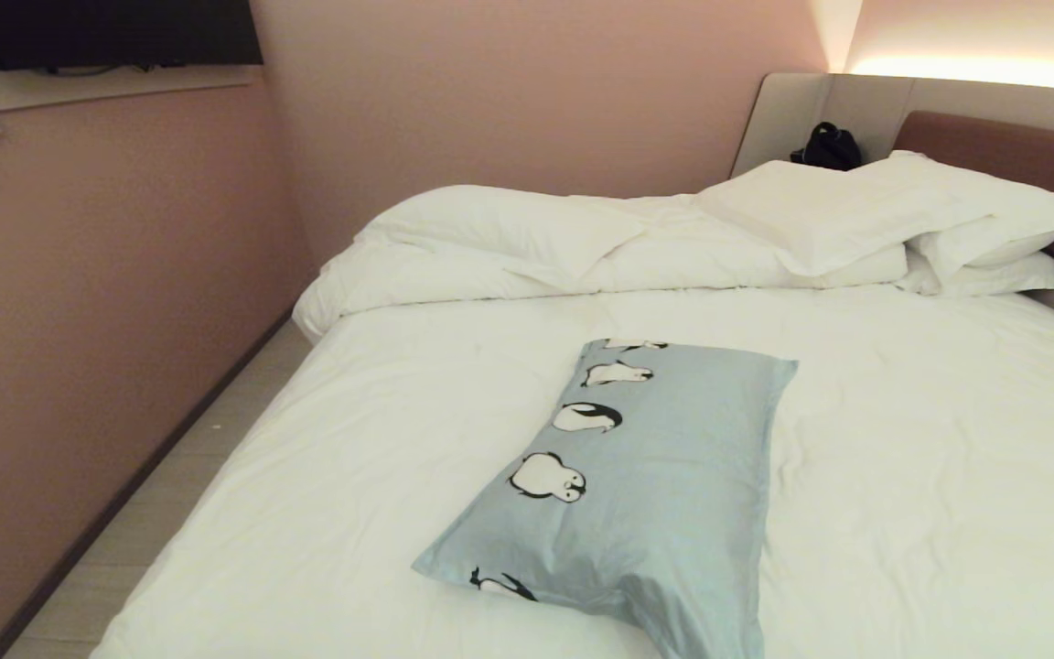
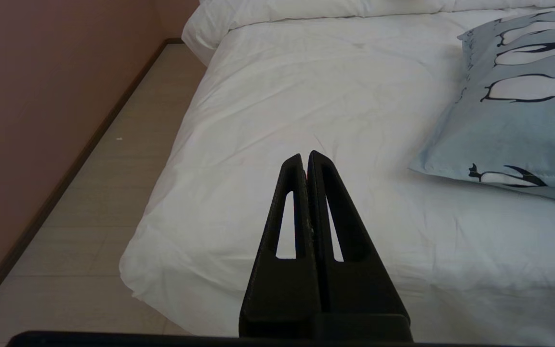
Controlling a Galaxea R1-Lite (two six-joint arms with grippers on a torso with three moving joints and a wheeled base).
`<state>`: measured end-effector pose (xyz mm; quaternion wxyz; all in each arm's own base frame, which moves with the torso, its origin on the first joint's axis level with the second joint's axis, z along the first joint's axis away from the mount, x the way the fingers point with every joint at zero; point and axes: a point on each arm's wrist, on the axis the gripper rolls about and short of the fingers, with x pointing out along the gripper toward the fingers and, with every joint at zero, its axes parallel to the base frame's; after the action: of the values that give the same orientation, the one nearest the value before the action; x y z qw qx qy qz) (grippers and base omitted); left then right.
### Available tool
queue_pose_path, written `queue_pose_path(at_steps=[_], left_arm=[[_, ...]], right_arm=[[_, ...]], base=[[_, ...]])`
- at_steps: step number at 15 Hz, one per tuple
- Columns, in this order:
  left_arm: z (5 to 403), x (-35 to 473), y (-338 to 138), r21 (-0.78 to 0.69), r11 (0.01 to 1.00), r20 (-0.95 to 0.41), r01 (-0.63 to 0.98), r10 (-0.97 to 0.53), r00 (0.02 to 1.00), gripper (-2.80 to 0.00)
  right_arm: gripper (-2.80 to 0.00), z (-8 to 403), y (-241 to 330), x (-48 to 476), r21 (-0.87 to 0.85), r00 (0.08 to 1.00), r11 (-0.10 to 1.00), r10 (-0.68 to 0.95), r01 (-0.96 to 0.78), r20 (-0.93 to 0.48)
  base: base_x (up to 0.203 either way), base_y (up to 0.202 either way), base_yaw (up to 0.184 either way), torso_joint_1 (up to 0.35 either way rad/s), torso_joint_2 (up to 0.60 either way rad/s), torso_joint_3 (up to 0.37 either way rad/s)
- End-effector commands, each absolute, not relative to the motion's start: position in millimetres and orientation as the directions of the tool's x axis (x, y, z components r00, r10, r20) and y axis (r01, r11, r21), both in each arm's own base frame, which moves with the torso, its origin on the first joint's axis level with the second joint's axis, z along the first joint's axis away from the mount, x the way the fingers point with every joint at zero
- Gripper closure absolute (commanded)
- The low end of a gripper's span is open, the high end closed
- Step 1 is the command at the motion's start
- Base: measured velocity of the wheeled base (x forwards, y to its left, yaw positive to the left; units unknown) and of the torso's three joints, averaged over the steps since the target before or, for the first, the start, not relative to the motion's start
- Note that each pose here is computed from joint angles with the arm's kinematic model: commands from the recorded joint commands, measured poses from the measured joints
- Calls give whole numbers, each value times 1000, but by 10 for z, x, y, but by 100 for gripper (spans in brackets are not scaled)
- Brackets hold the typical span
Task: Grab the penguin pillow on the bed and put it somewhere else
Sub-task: Pick up the pillow
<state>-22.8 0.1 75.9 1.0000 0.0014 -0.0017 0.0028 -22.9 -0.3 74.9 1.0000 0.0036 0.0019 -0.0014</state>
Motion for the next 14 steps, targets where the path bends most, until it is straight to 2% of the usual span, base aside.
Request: queue_pose_path(at_steps=[1, 14], left_arm=[[760, -228, 1, 3, 1000, 5, -6, 6, 1000, 0], [760, -228, 1, 3, 1000, 5, -6, 6, 1000, 0]], right_arm=[[0, 750, -3, -228, 6, 1000, 1000, -2, 2, -5], [0, 750, -3, -228, 8, 1000, 1000, -2, 2, -5]], base=[[0, 0, 0, 0, 0, 0], [0, 0, 0, 0, 0, 0]])
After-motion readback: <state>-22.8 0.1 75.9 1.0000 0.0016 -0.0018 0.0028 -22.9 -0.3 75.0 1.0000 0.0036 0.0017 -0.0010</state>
